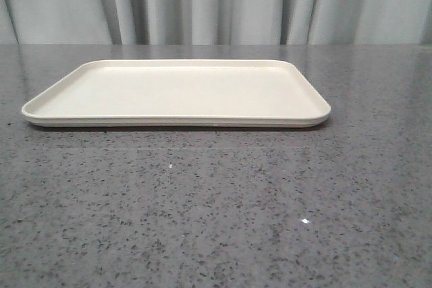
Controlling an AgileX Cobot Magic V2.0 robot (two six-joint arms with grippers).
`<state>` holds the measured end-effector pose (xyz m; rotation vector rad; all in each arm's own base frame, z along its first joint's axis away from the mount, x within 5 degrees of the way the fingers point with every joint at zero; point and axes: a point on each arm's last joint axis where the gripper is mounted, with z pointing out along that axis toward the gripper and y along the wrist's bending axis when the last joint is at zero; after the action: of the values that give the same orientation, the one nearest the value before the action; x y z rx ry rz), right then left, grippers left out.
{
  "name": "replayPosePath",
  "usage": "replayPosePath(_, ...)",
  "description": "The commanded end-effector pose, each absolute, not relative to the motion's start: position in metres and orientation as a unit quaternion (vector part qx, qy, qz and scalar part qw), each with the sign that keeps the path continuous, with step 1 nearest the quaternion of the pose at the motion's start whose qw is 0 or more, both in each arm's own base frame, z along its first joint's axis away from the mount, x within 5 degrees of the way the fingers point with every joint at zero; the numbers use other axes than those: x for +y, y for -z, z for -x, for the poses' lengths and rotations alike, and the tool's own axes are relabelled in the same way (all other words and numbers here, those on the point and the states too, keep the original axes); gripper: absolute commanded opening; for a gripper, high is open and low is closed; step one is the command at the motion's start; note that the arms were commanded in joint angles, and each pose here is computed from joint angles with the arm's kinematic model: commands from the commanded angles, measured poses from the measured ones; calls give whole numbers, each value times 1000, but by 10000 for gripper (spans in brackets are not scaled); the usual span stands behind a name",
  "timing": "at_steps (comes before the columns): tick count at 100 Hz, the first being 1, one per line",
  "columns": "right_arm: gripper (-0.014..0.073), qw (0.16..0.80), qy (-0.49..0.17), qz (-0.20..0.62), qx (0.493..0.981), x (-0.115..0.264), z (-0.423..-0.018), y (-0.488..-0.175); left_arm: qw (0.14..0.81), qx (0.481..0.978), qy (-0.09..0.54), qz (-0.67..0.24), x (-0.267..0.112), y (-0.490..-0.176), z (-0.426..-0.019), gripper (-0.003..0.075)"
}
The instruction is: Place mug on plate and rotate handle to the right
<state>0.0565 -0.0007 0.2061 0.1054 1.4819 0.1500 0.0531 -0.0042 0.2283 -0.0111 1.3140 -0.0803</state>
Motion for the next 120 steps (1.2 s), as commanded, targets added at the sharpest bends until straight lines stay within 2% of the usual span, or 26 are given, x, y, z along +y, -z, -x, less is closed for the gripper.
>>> replayPosePath(1,-61,744,-60,-54,663,-3,-55,-208,815,578,53,3,-6,-232,-49,-20)
replayPosePath(120,-61,744,-61,-54,664,-3,-55,-208,806,590,49,8,-5,-229,-50,-20)
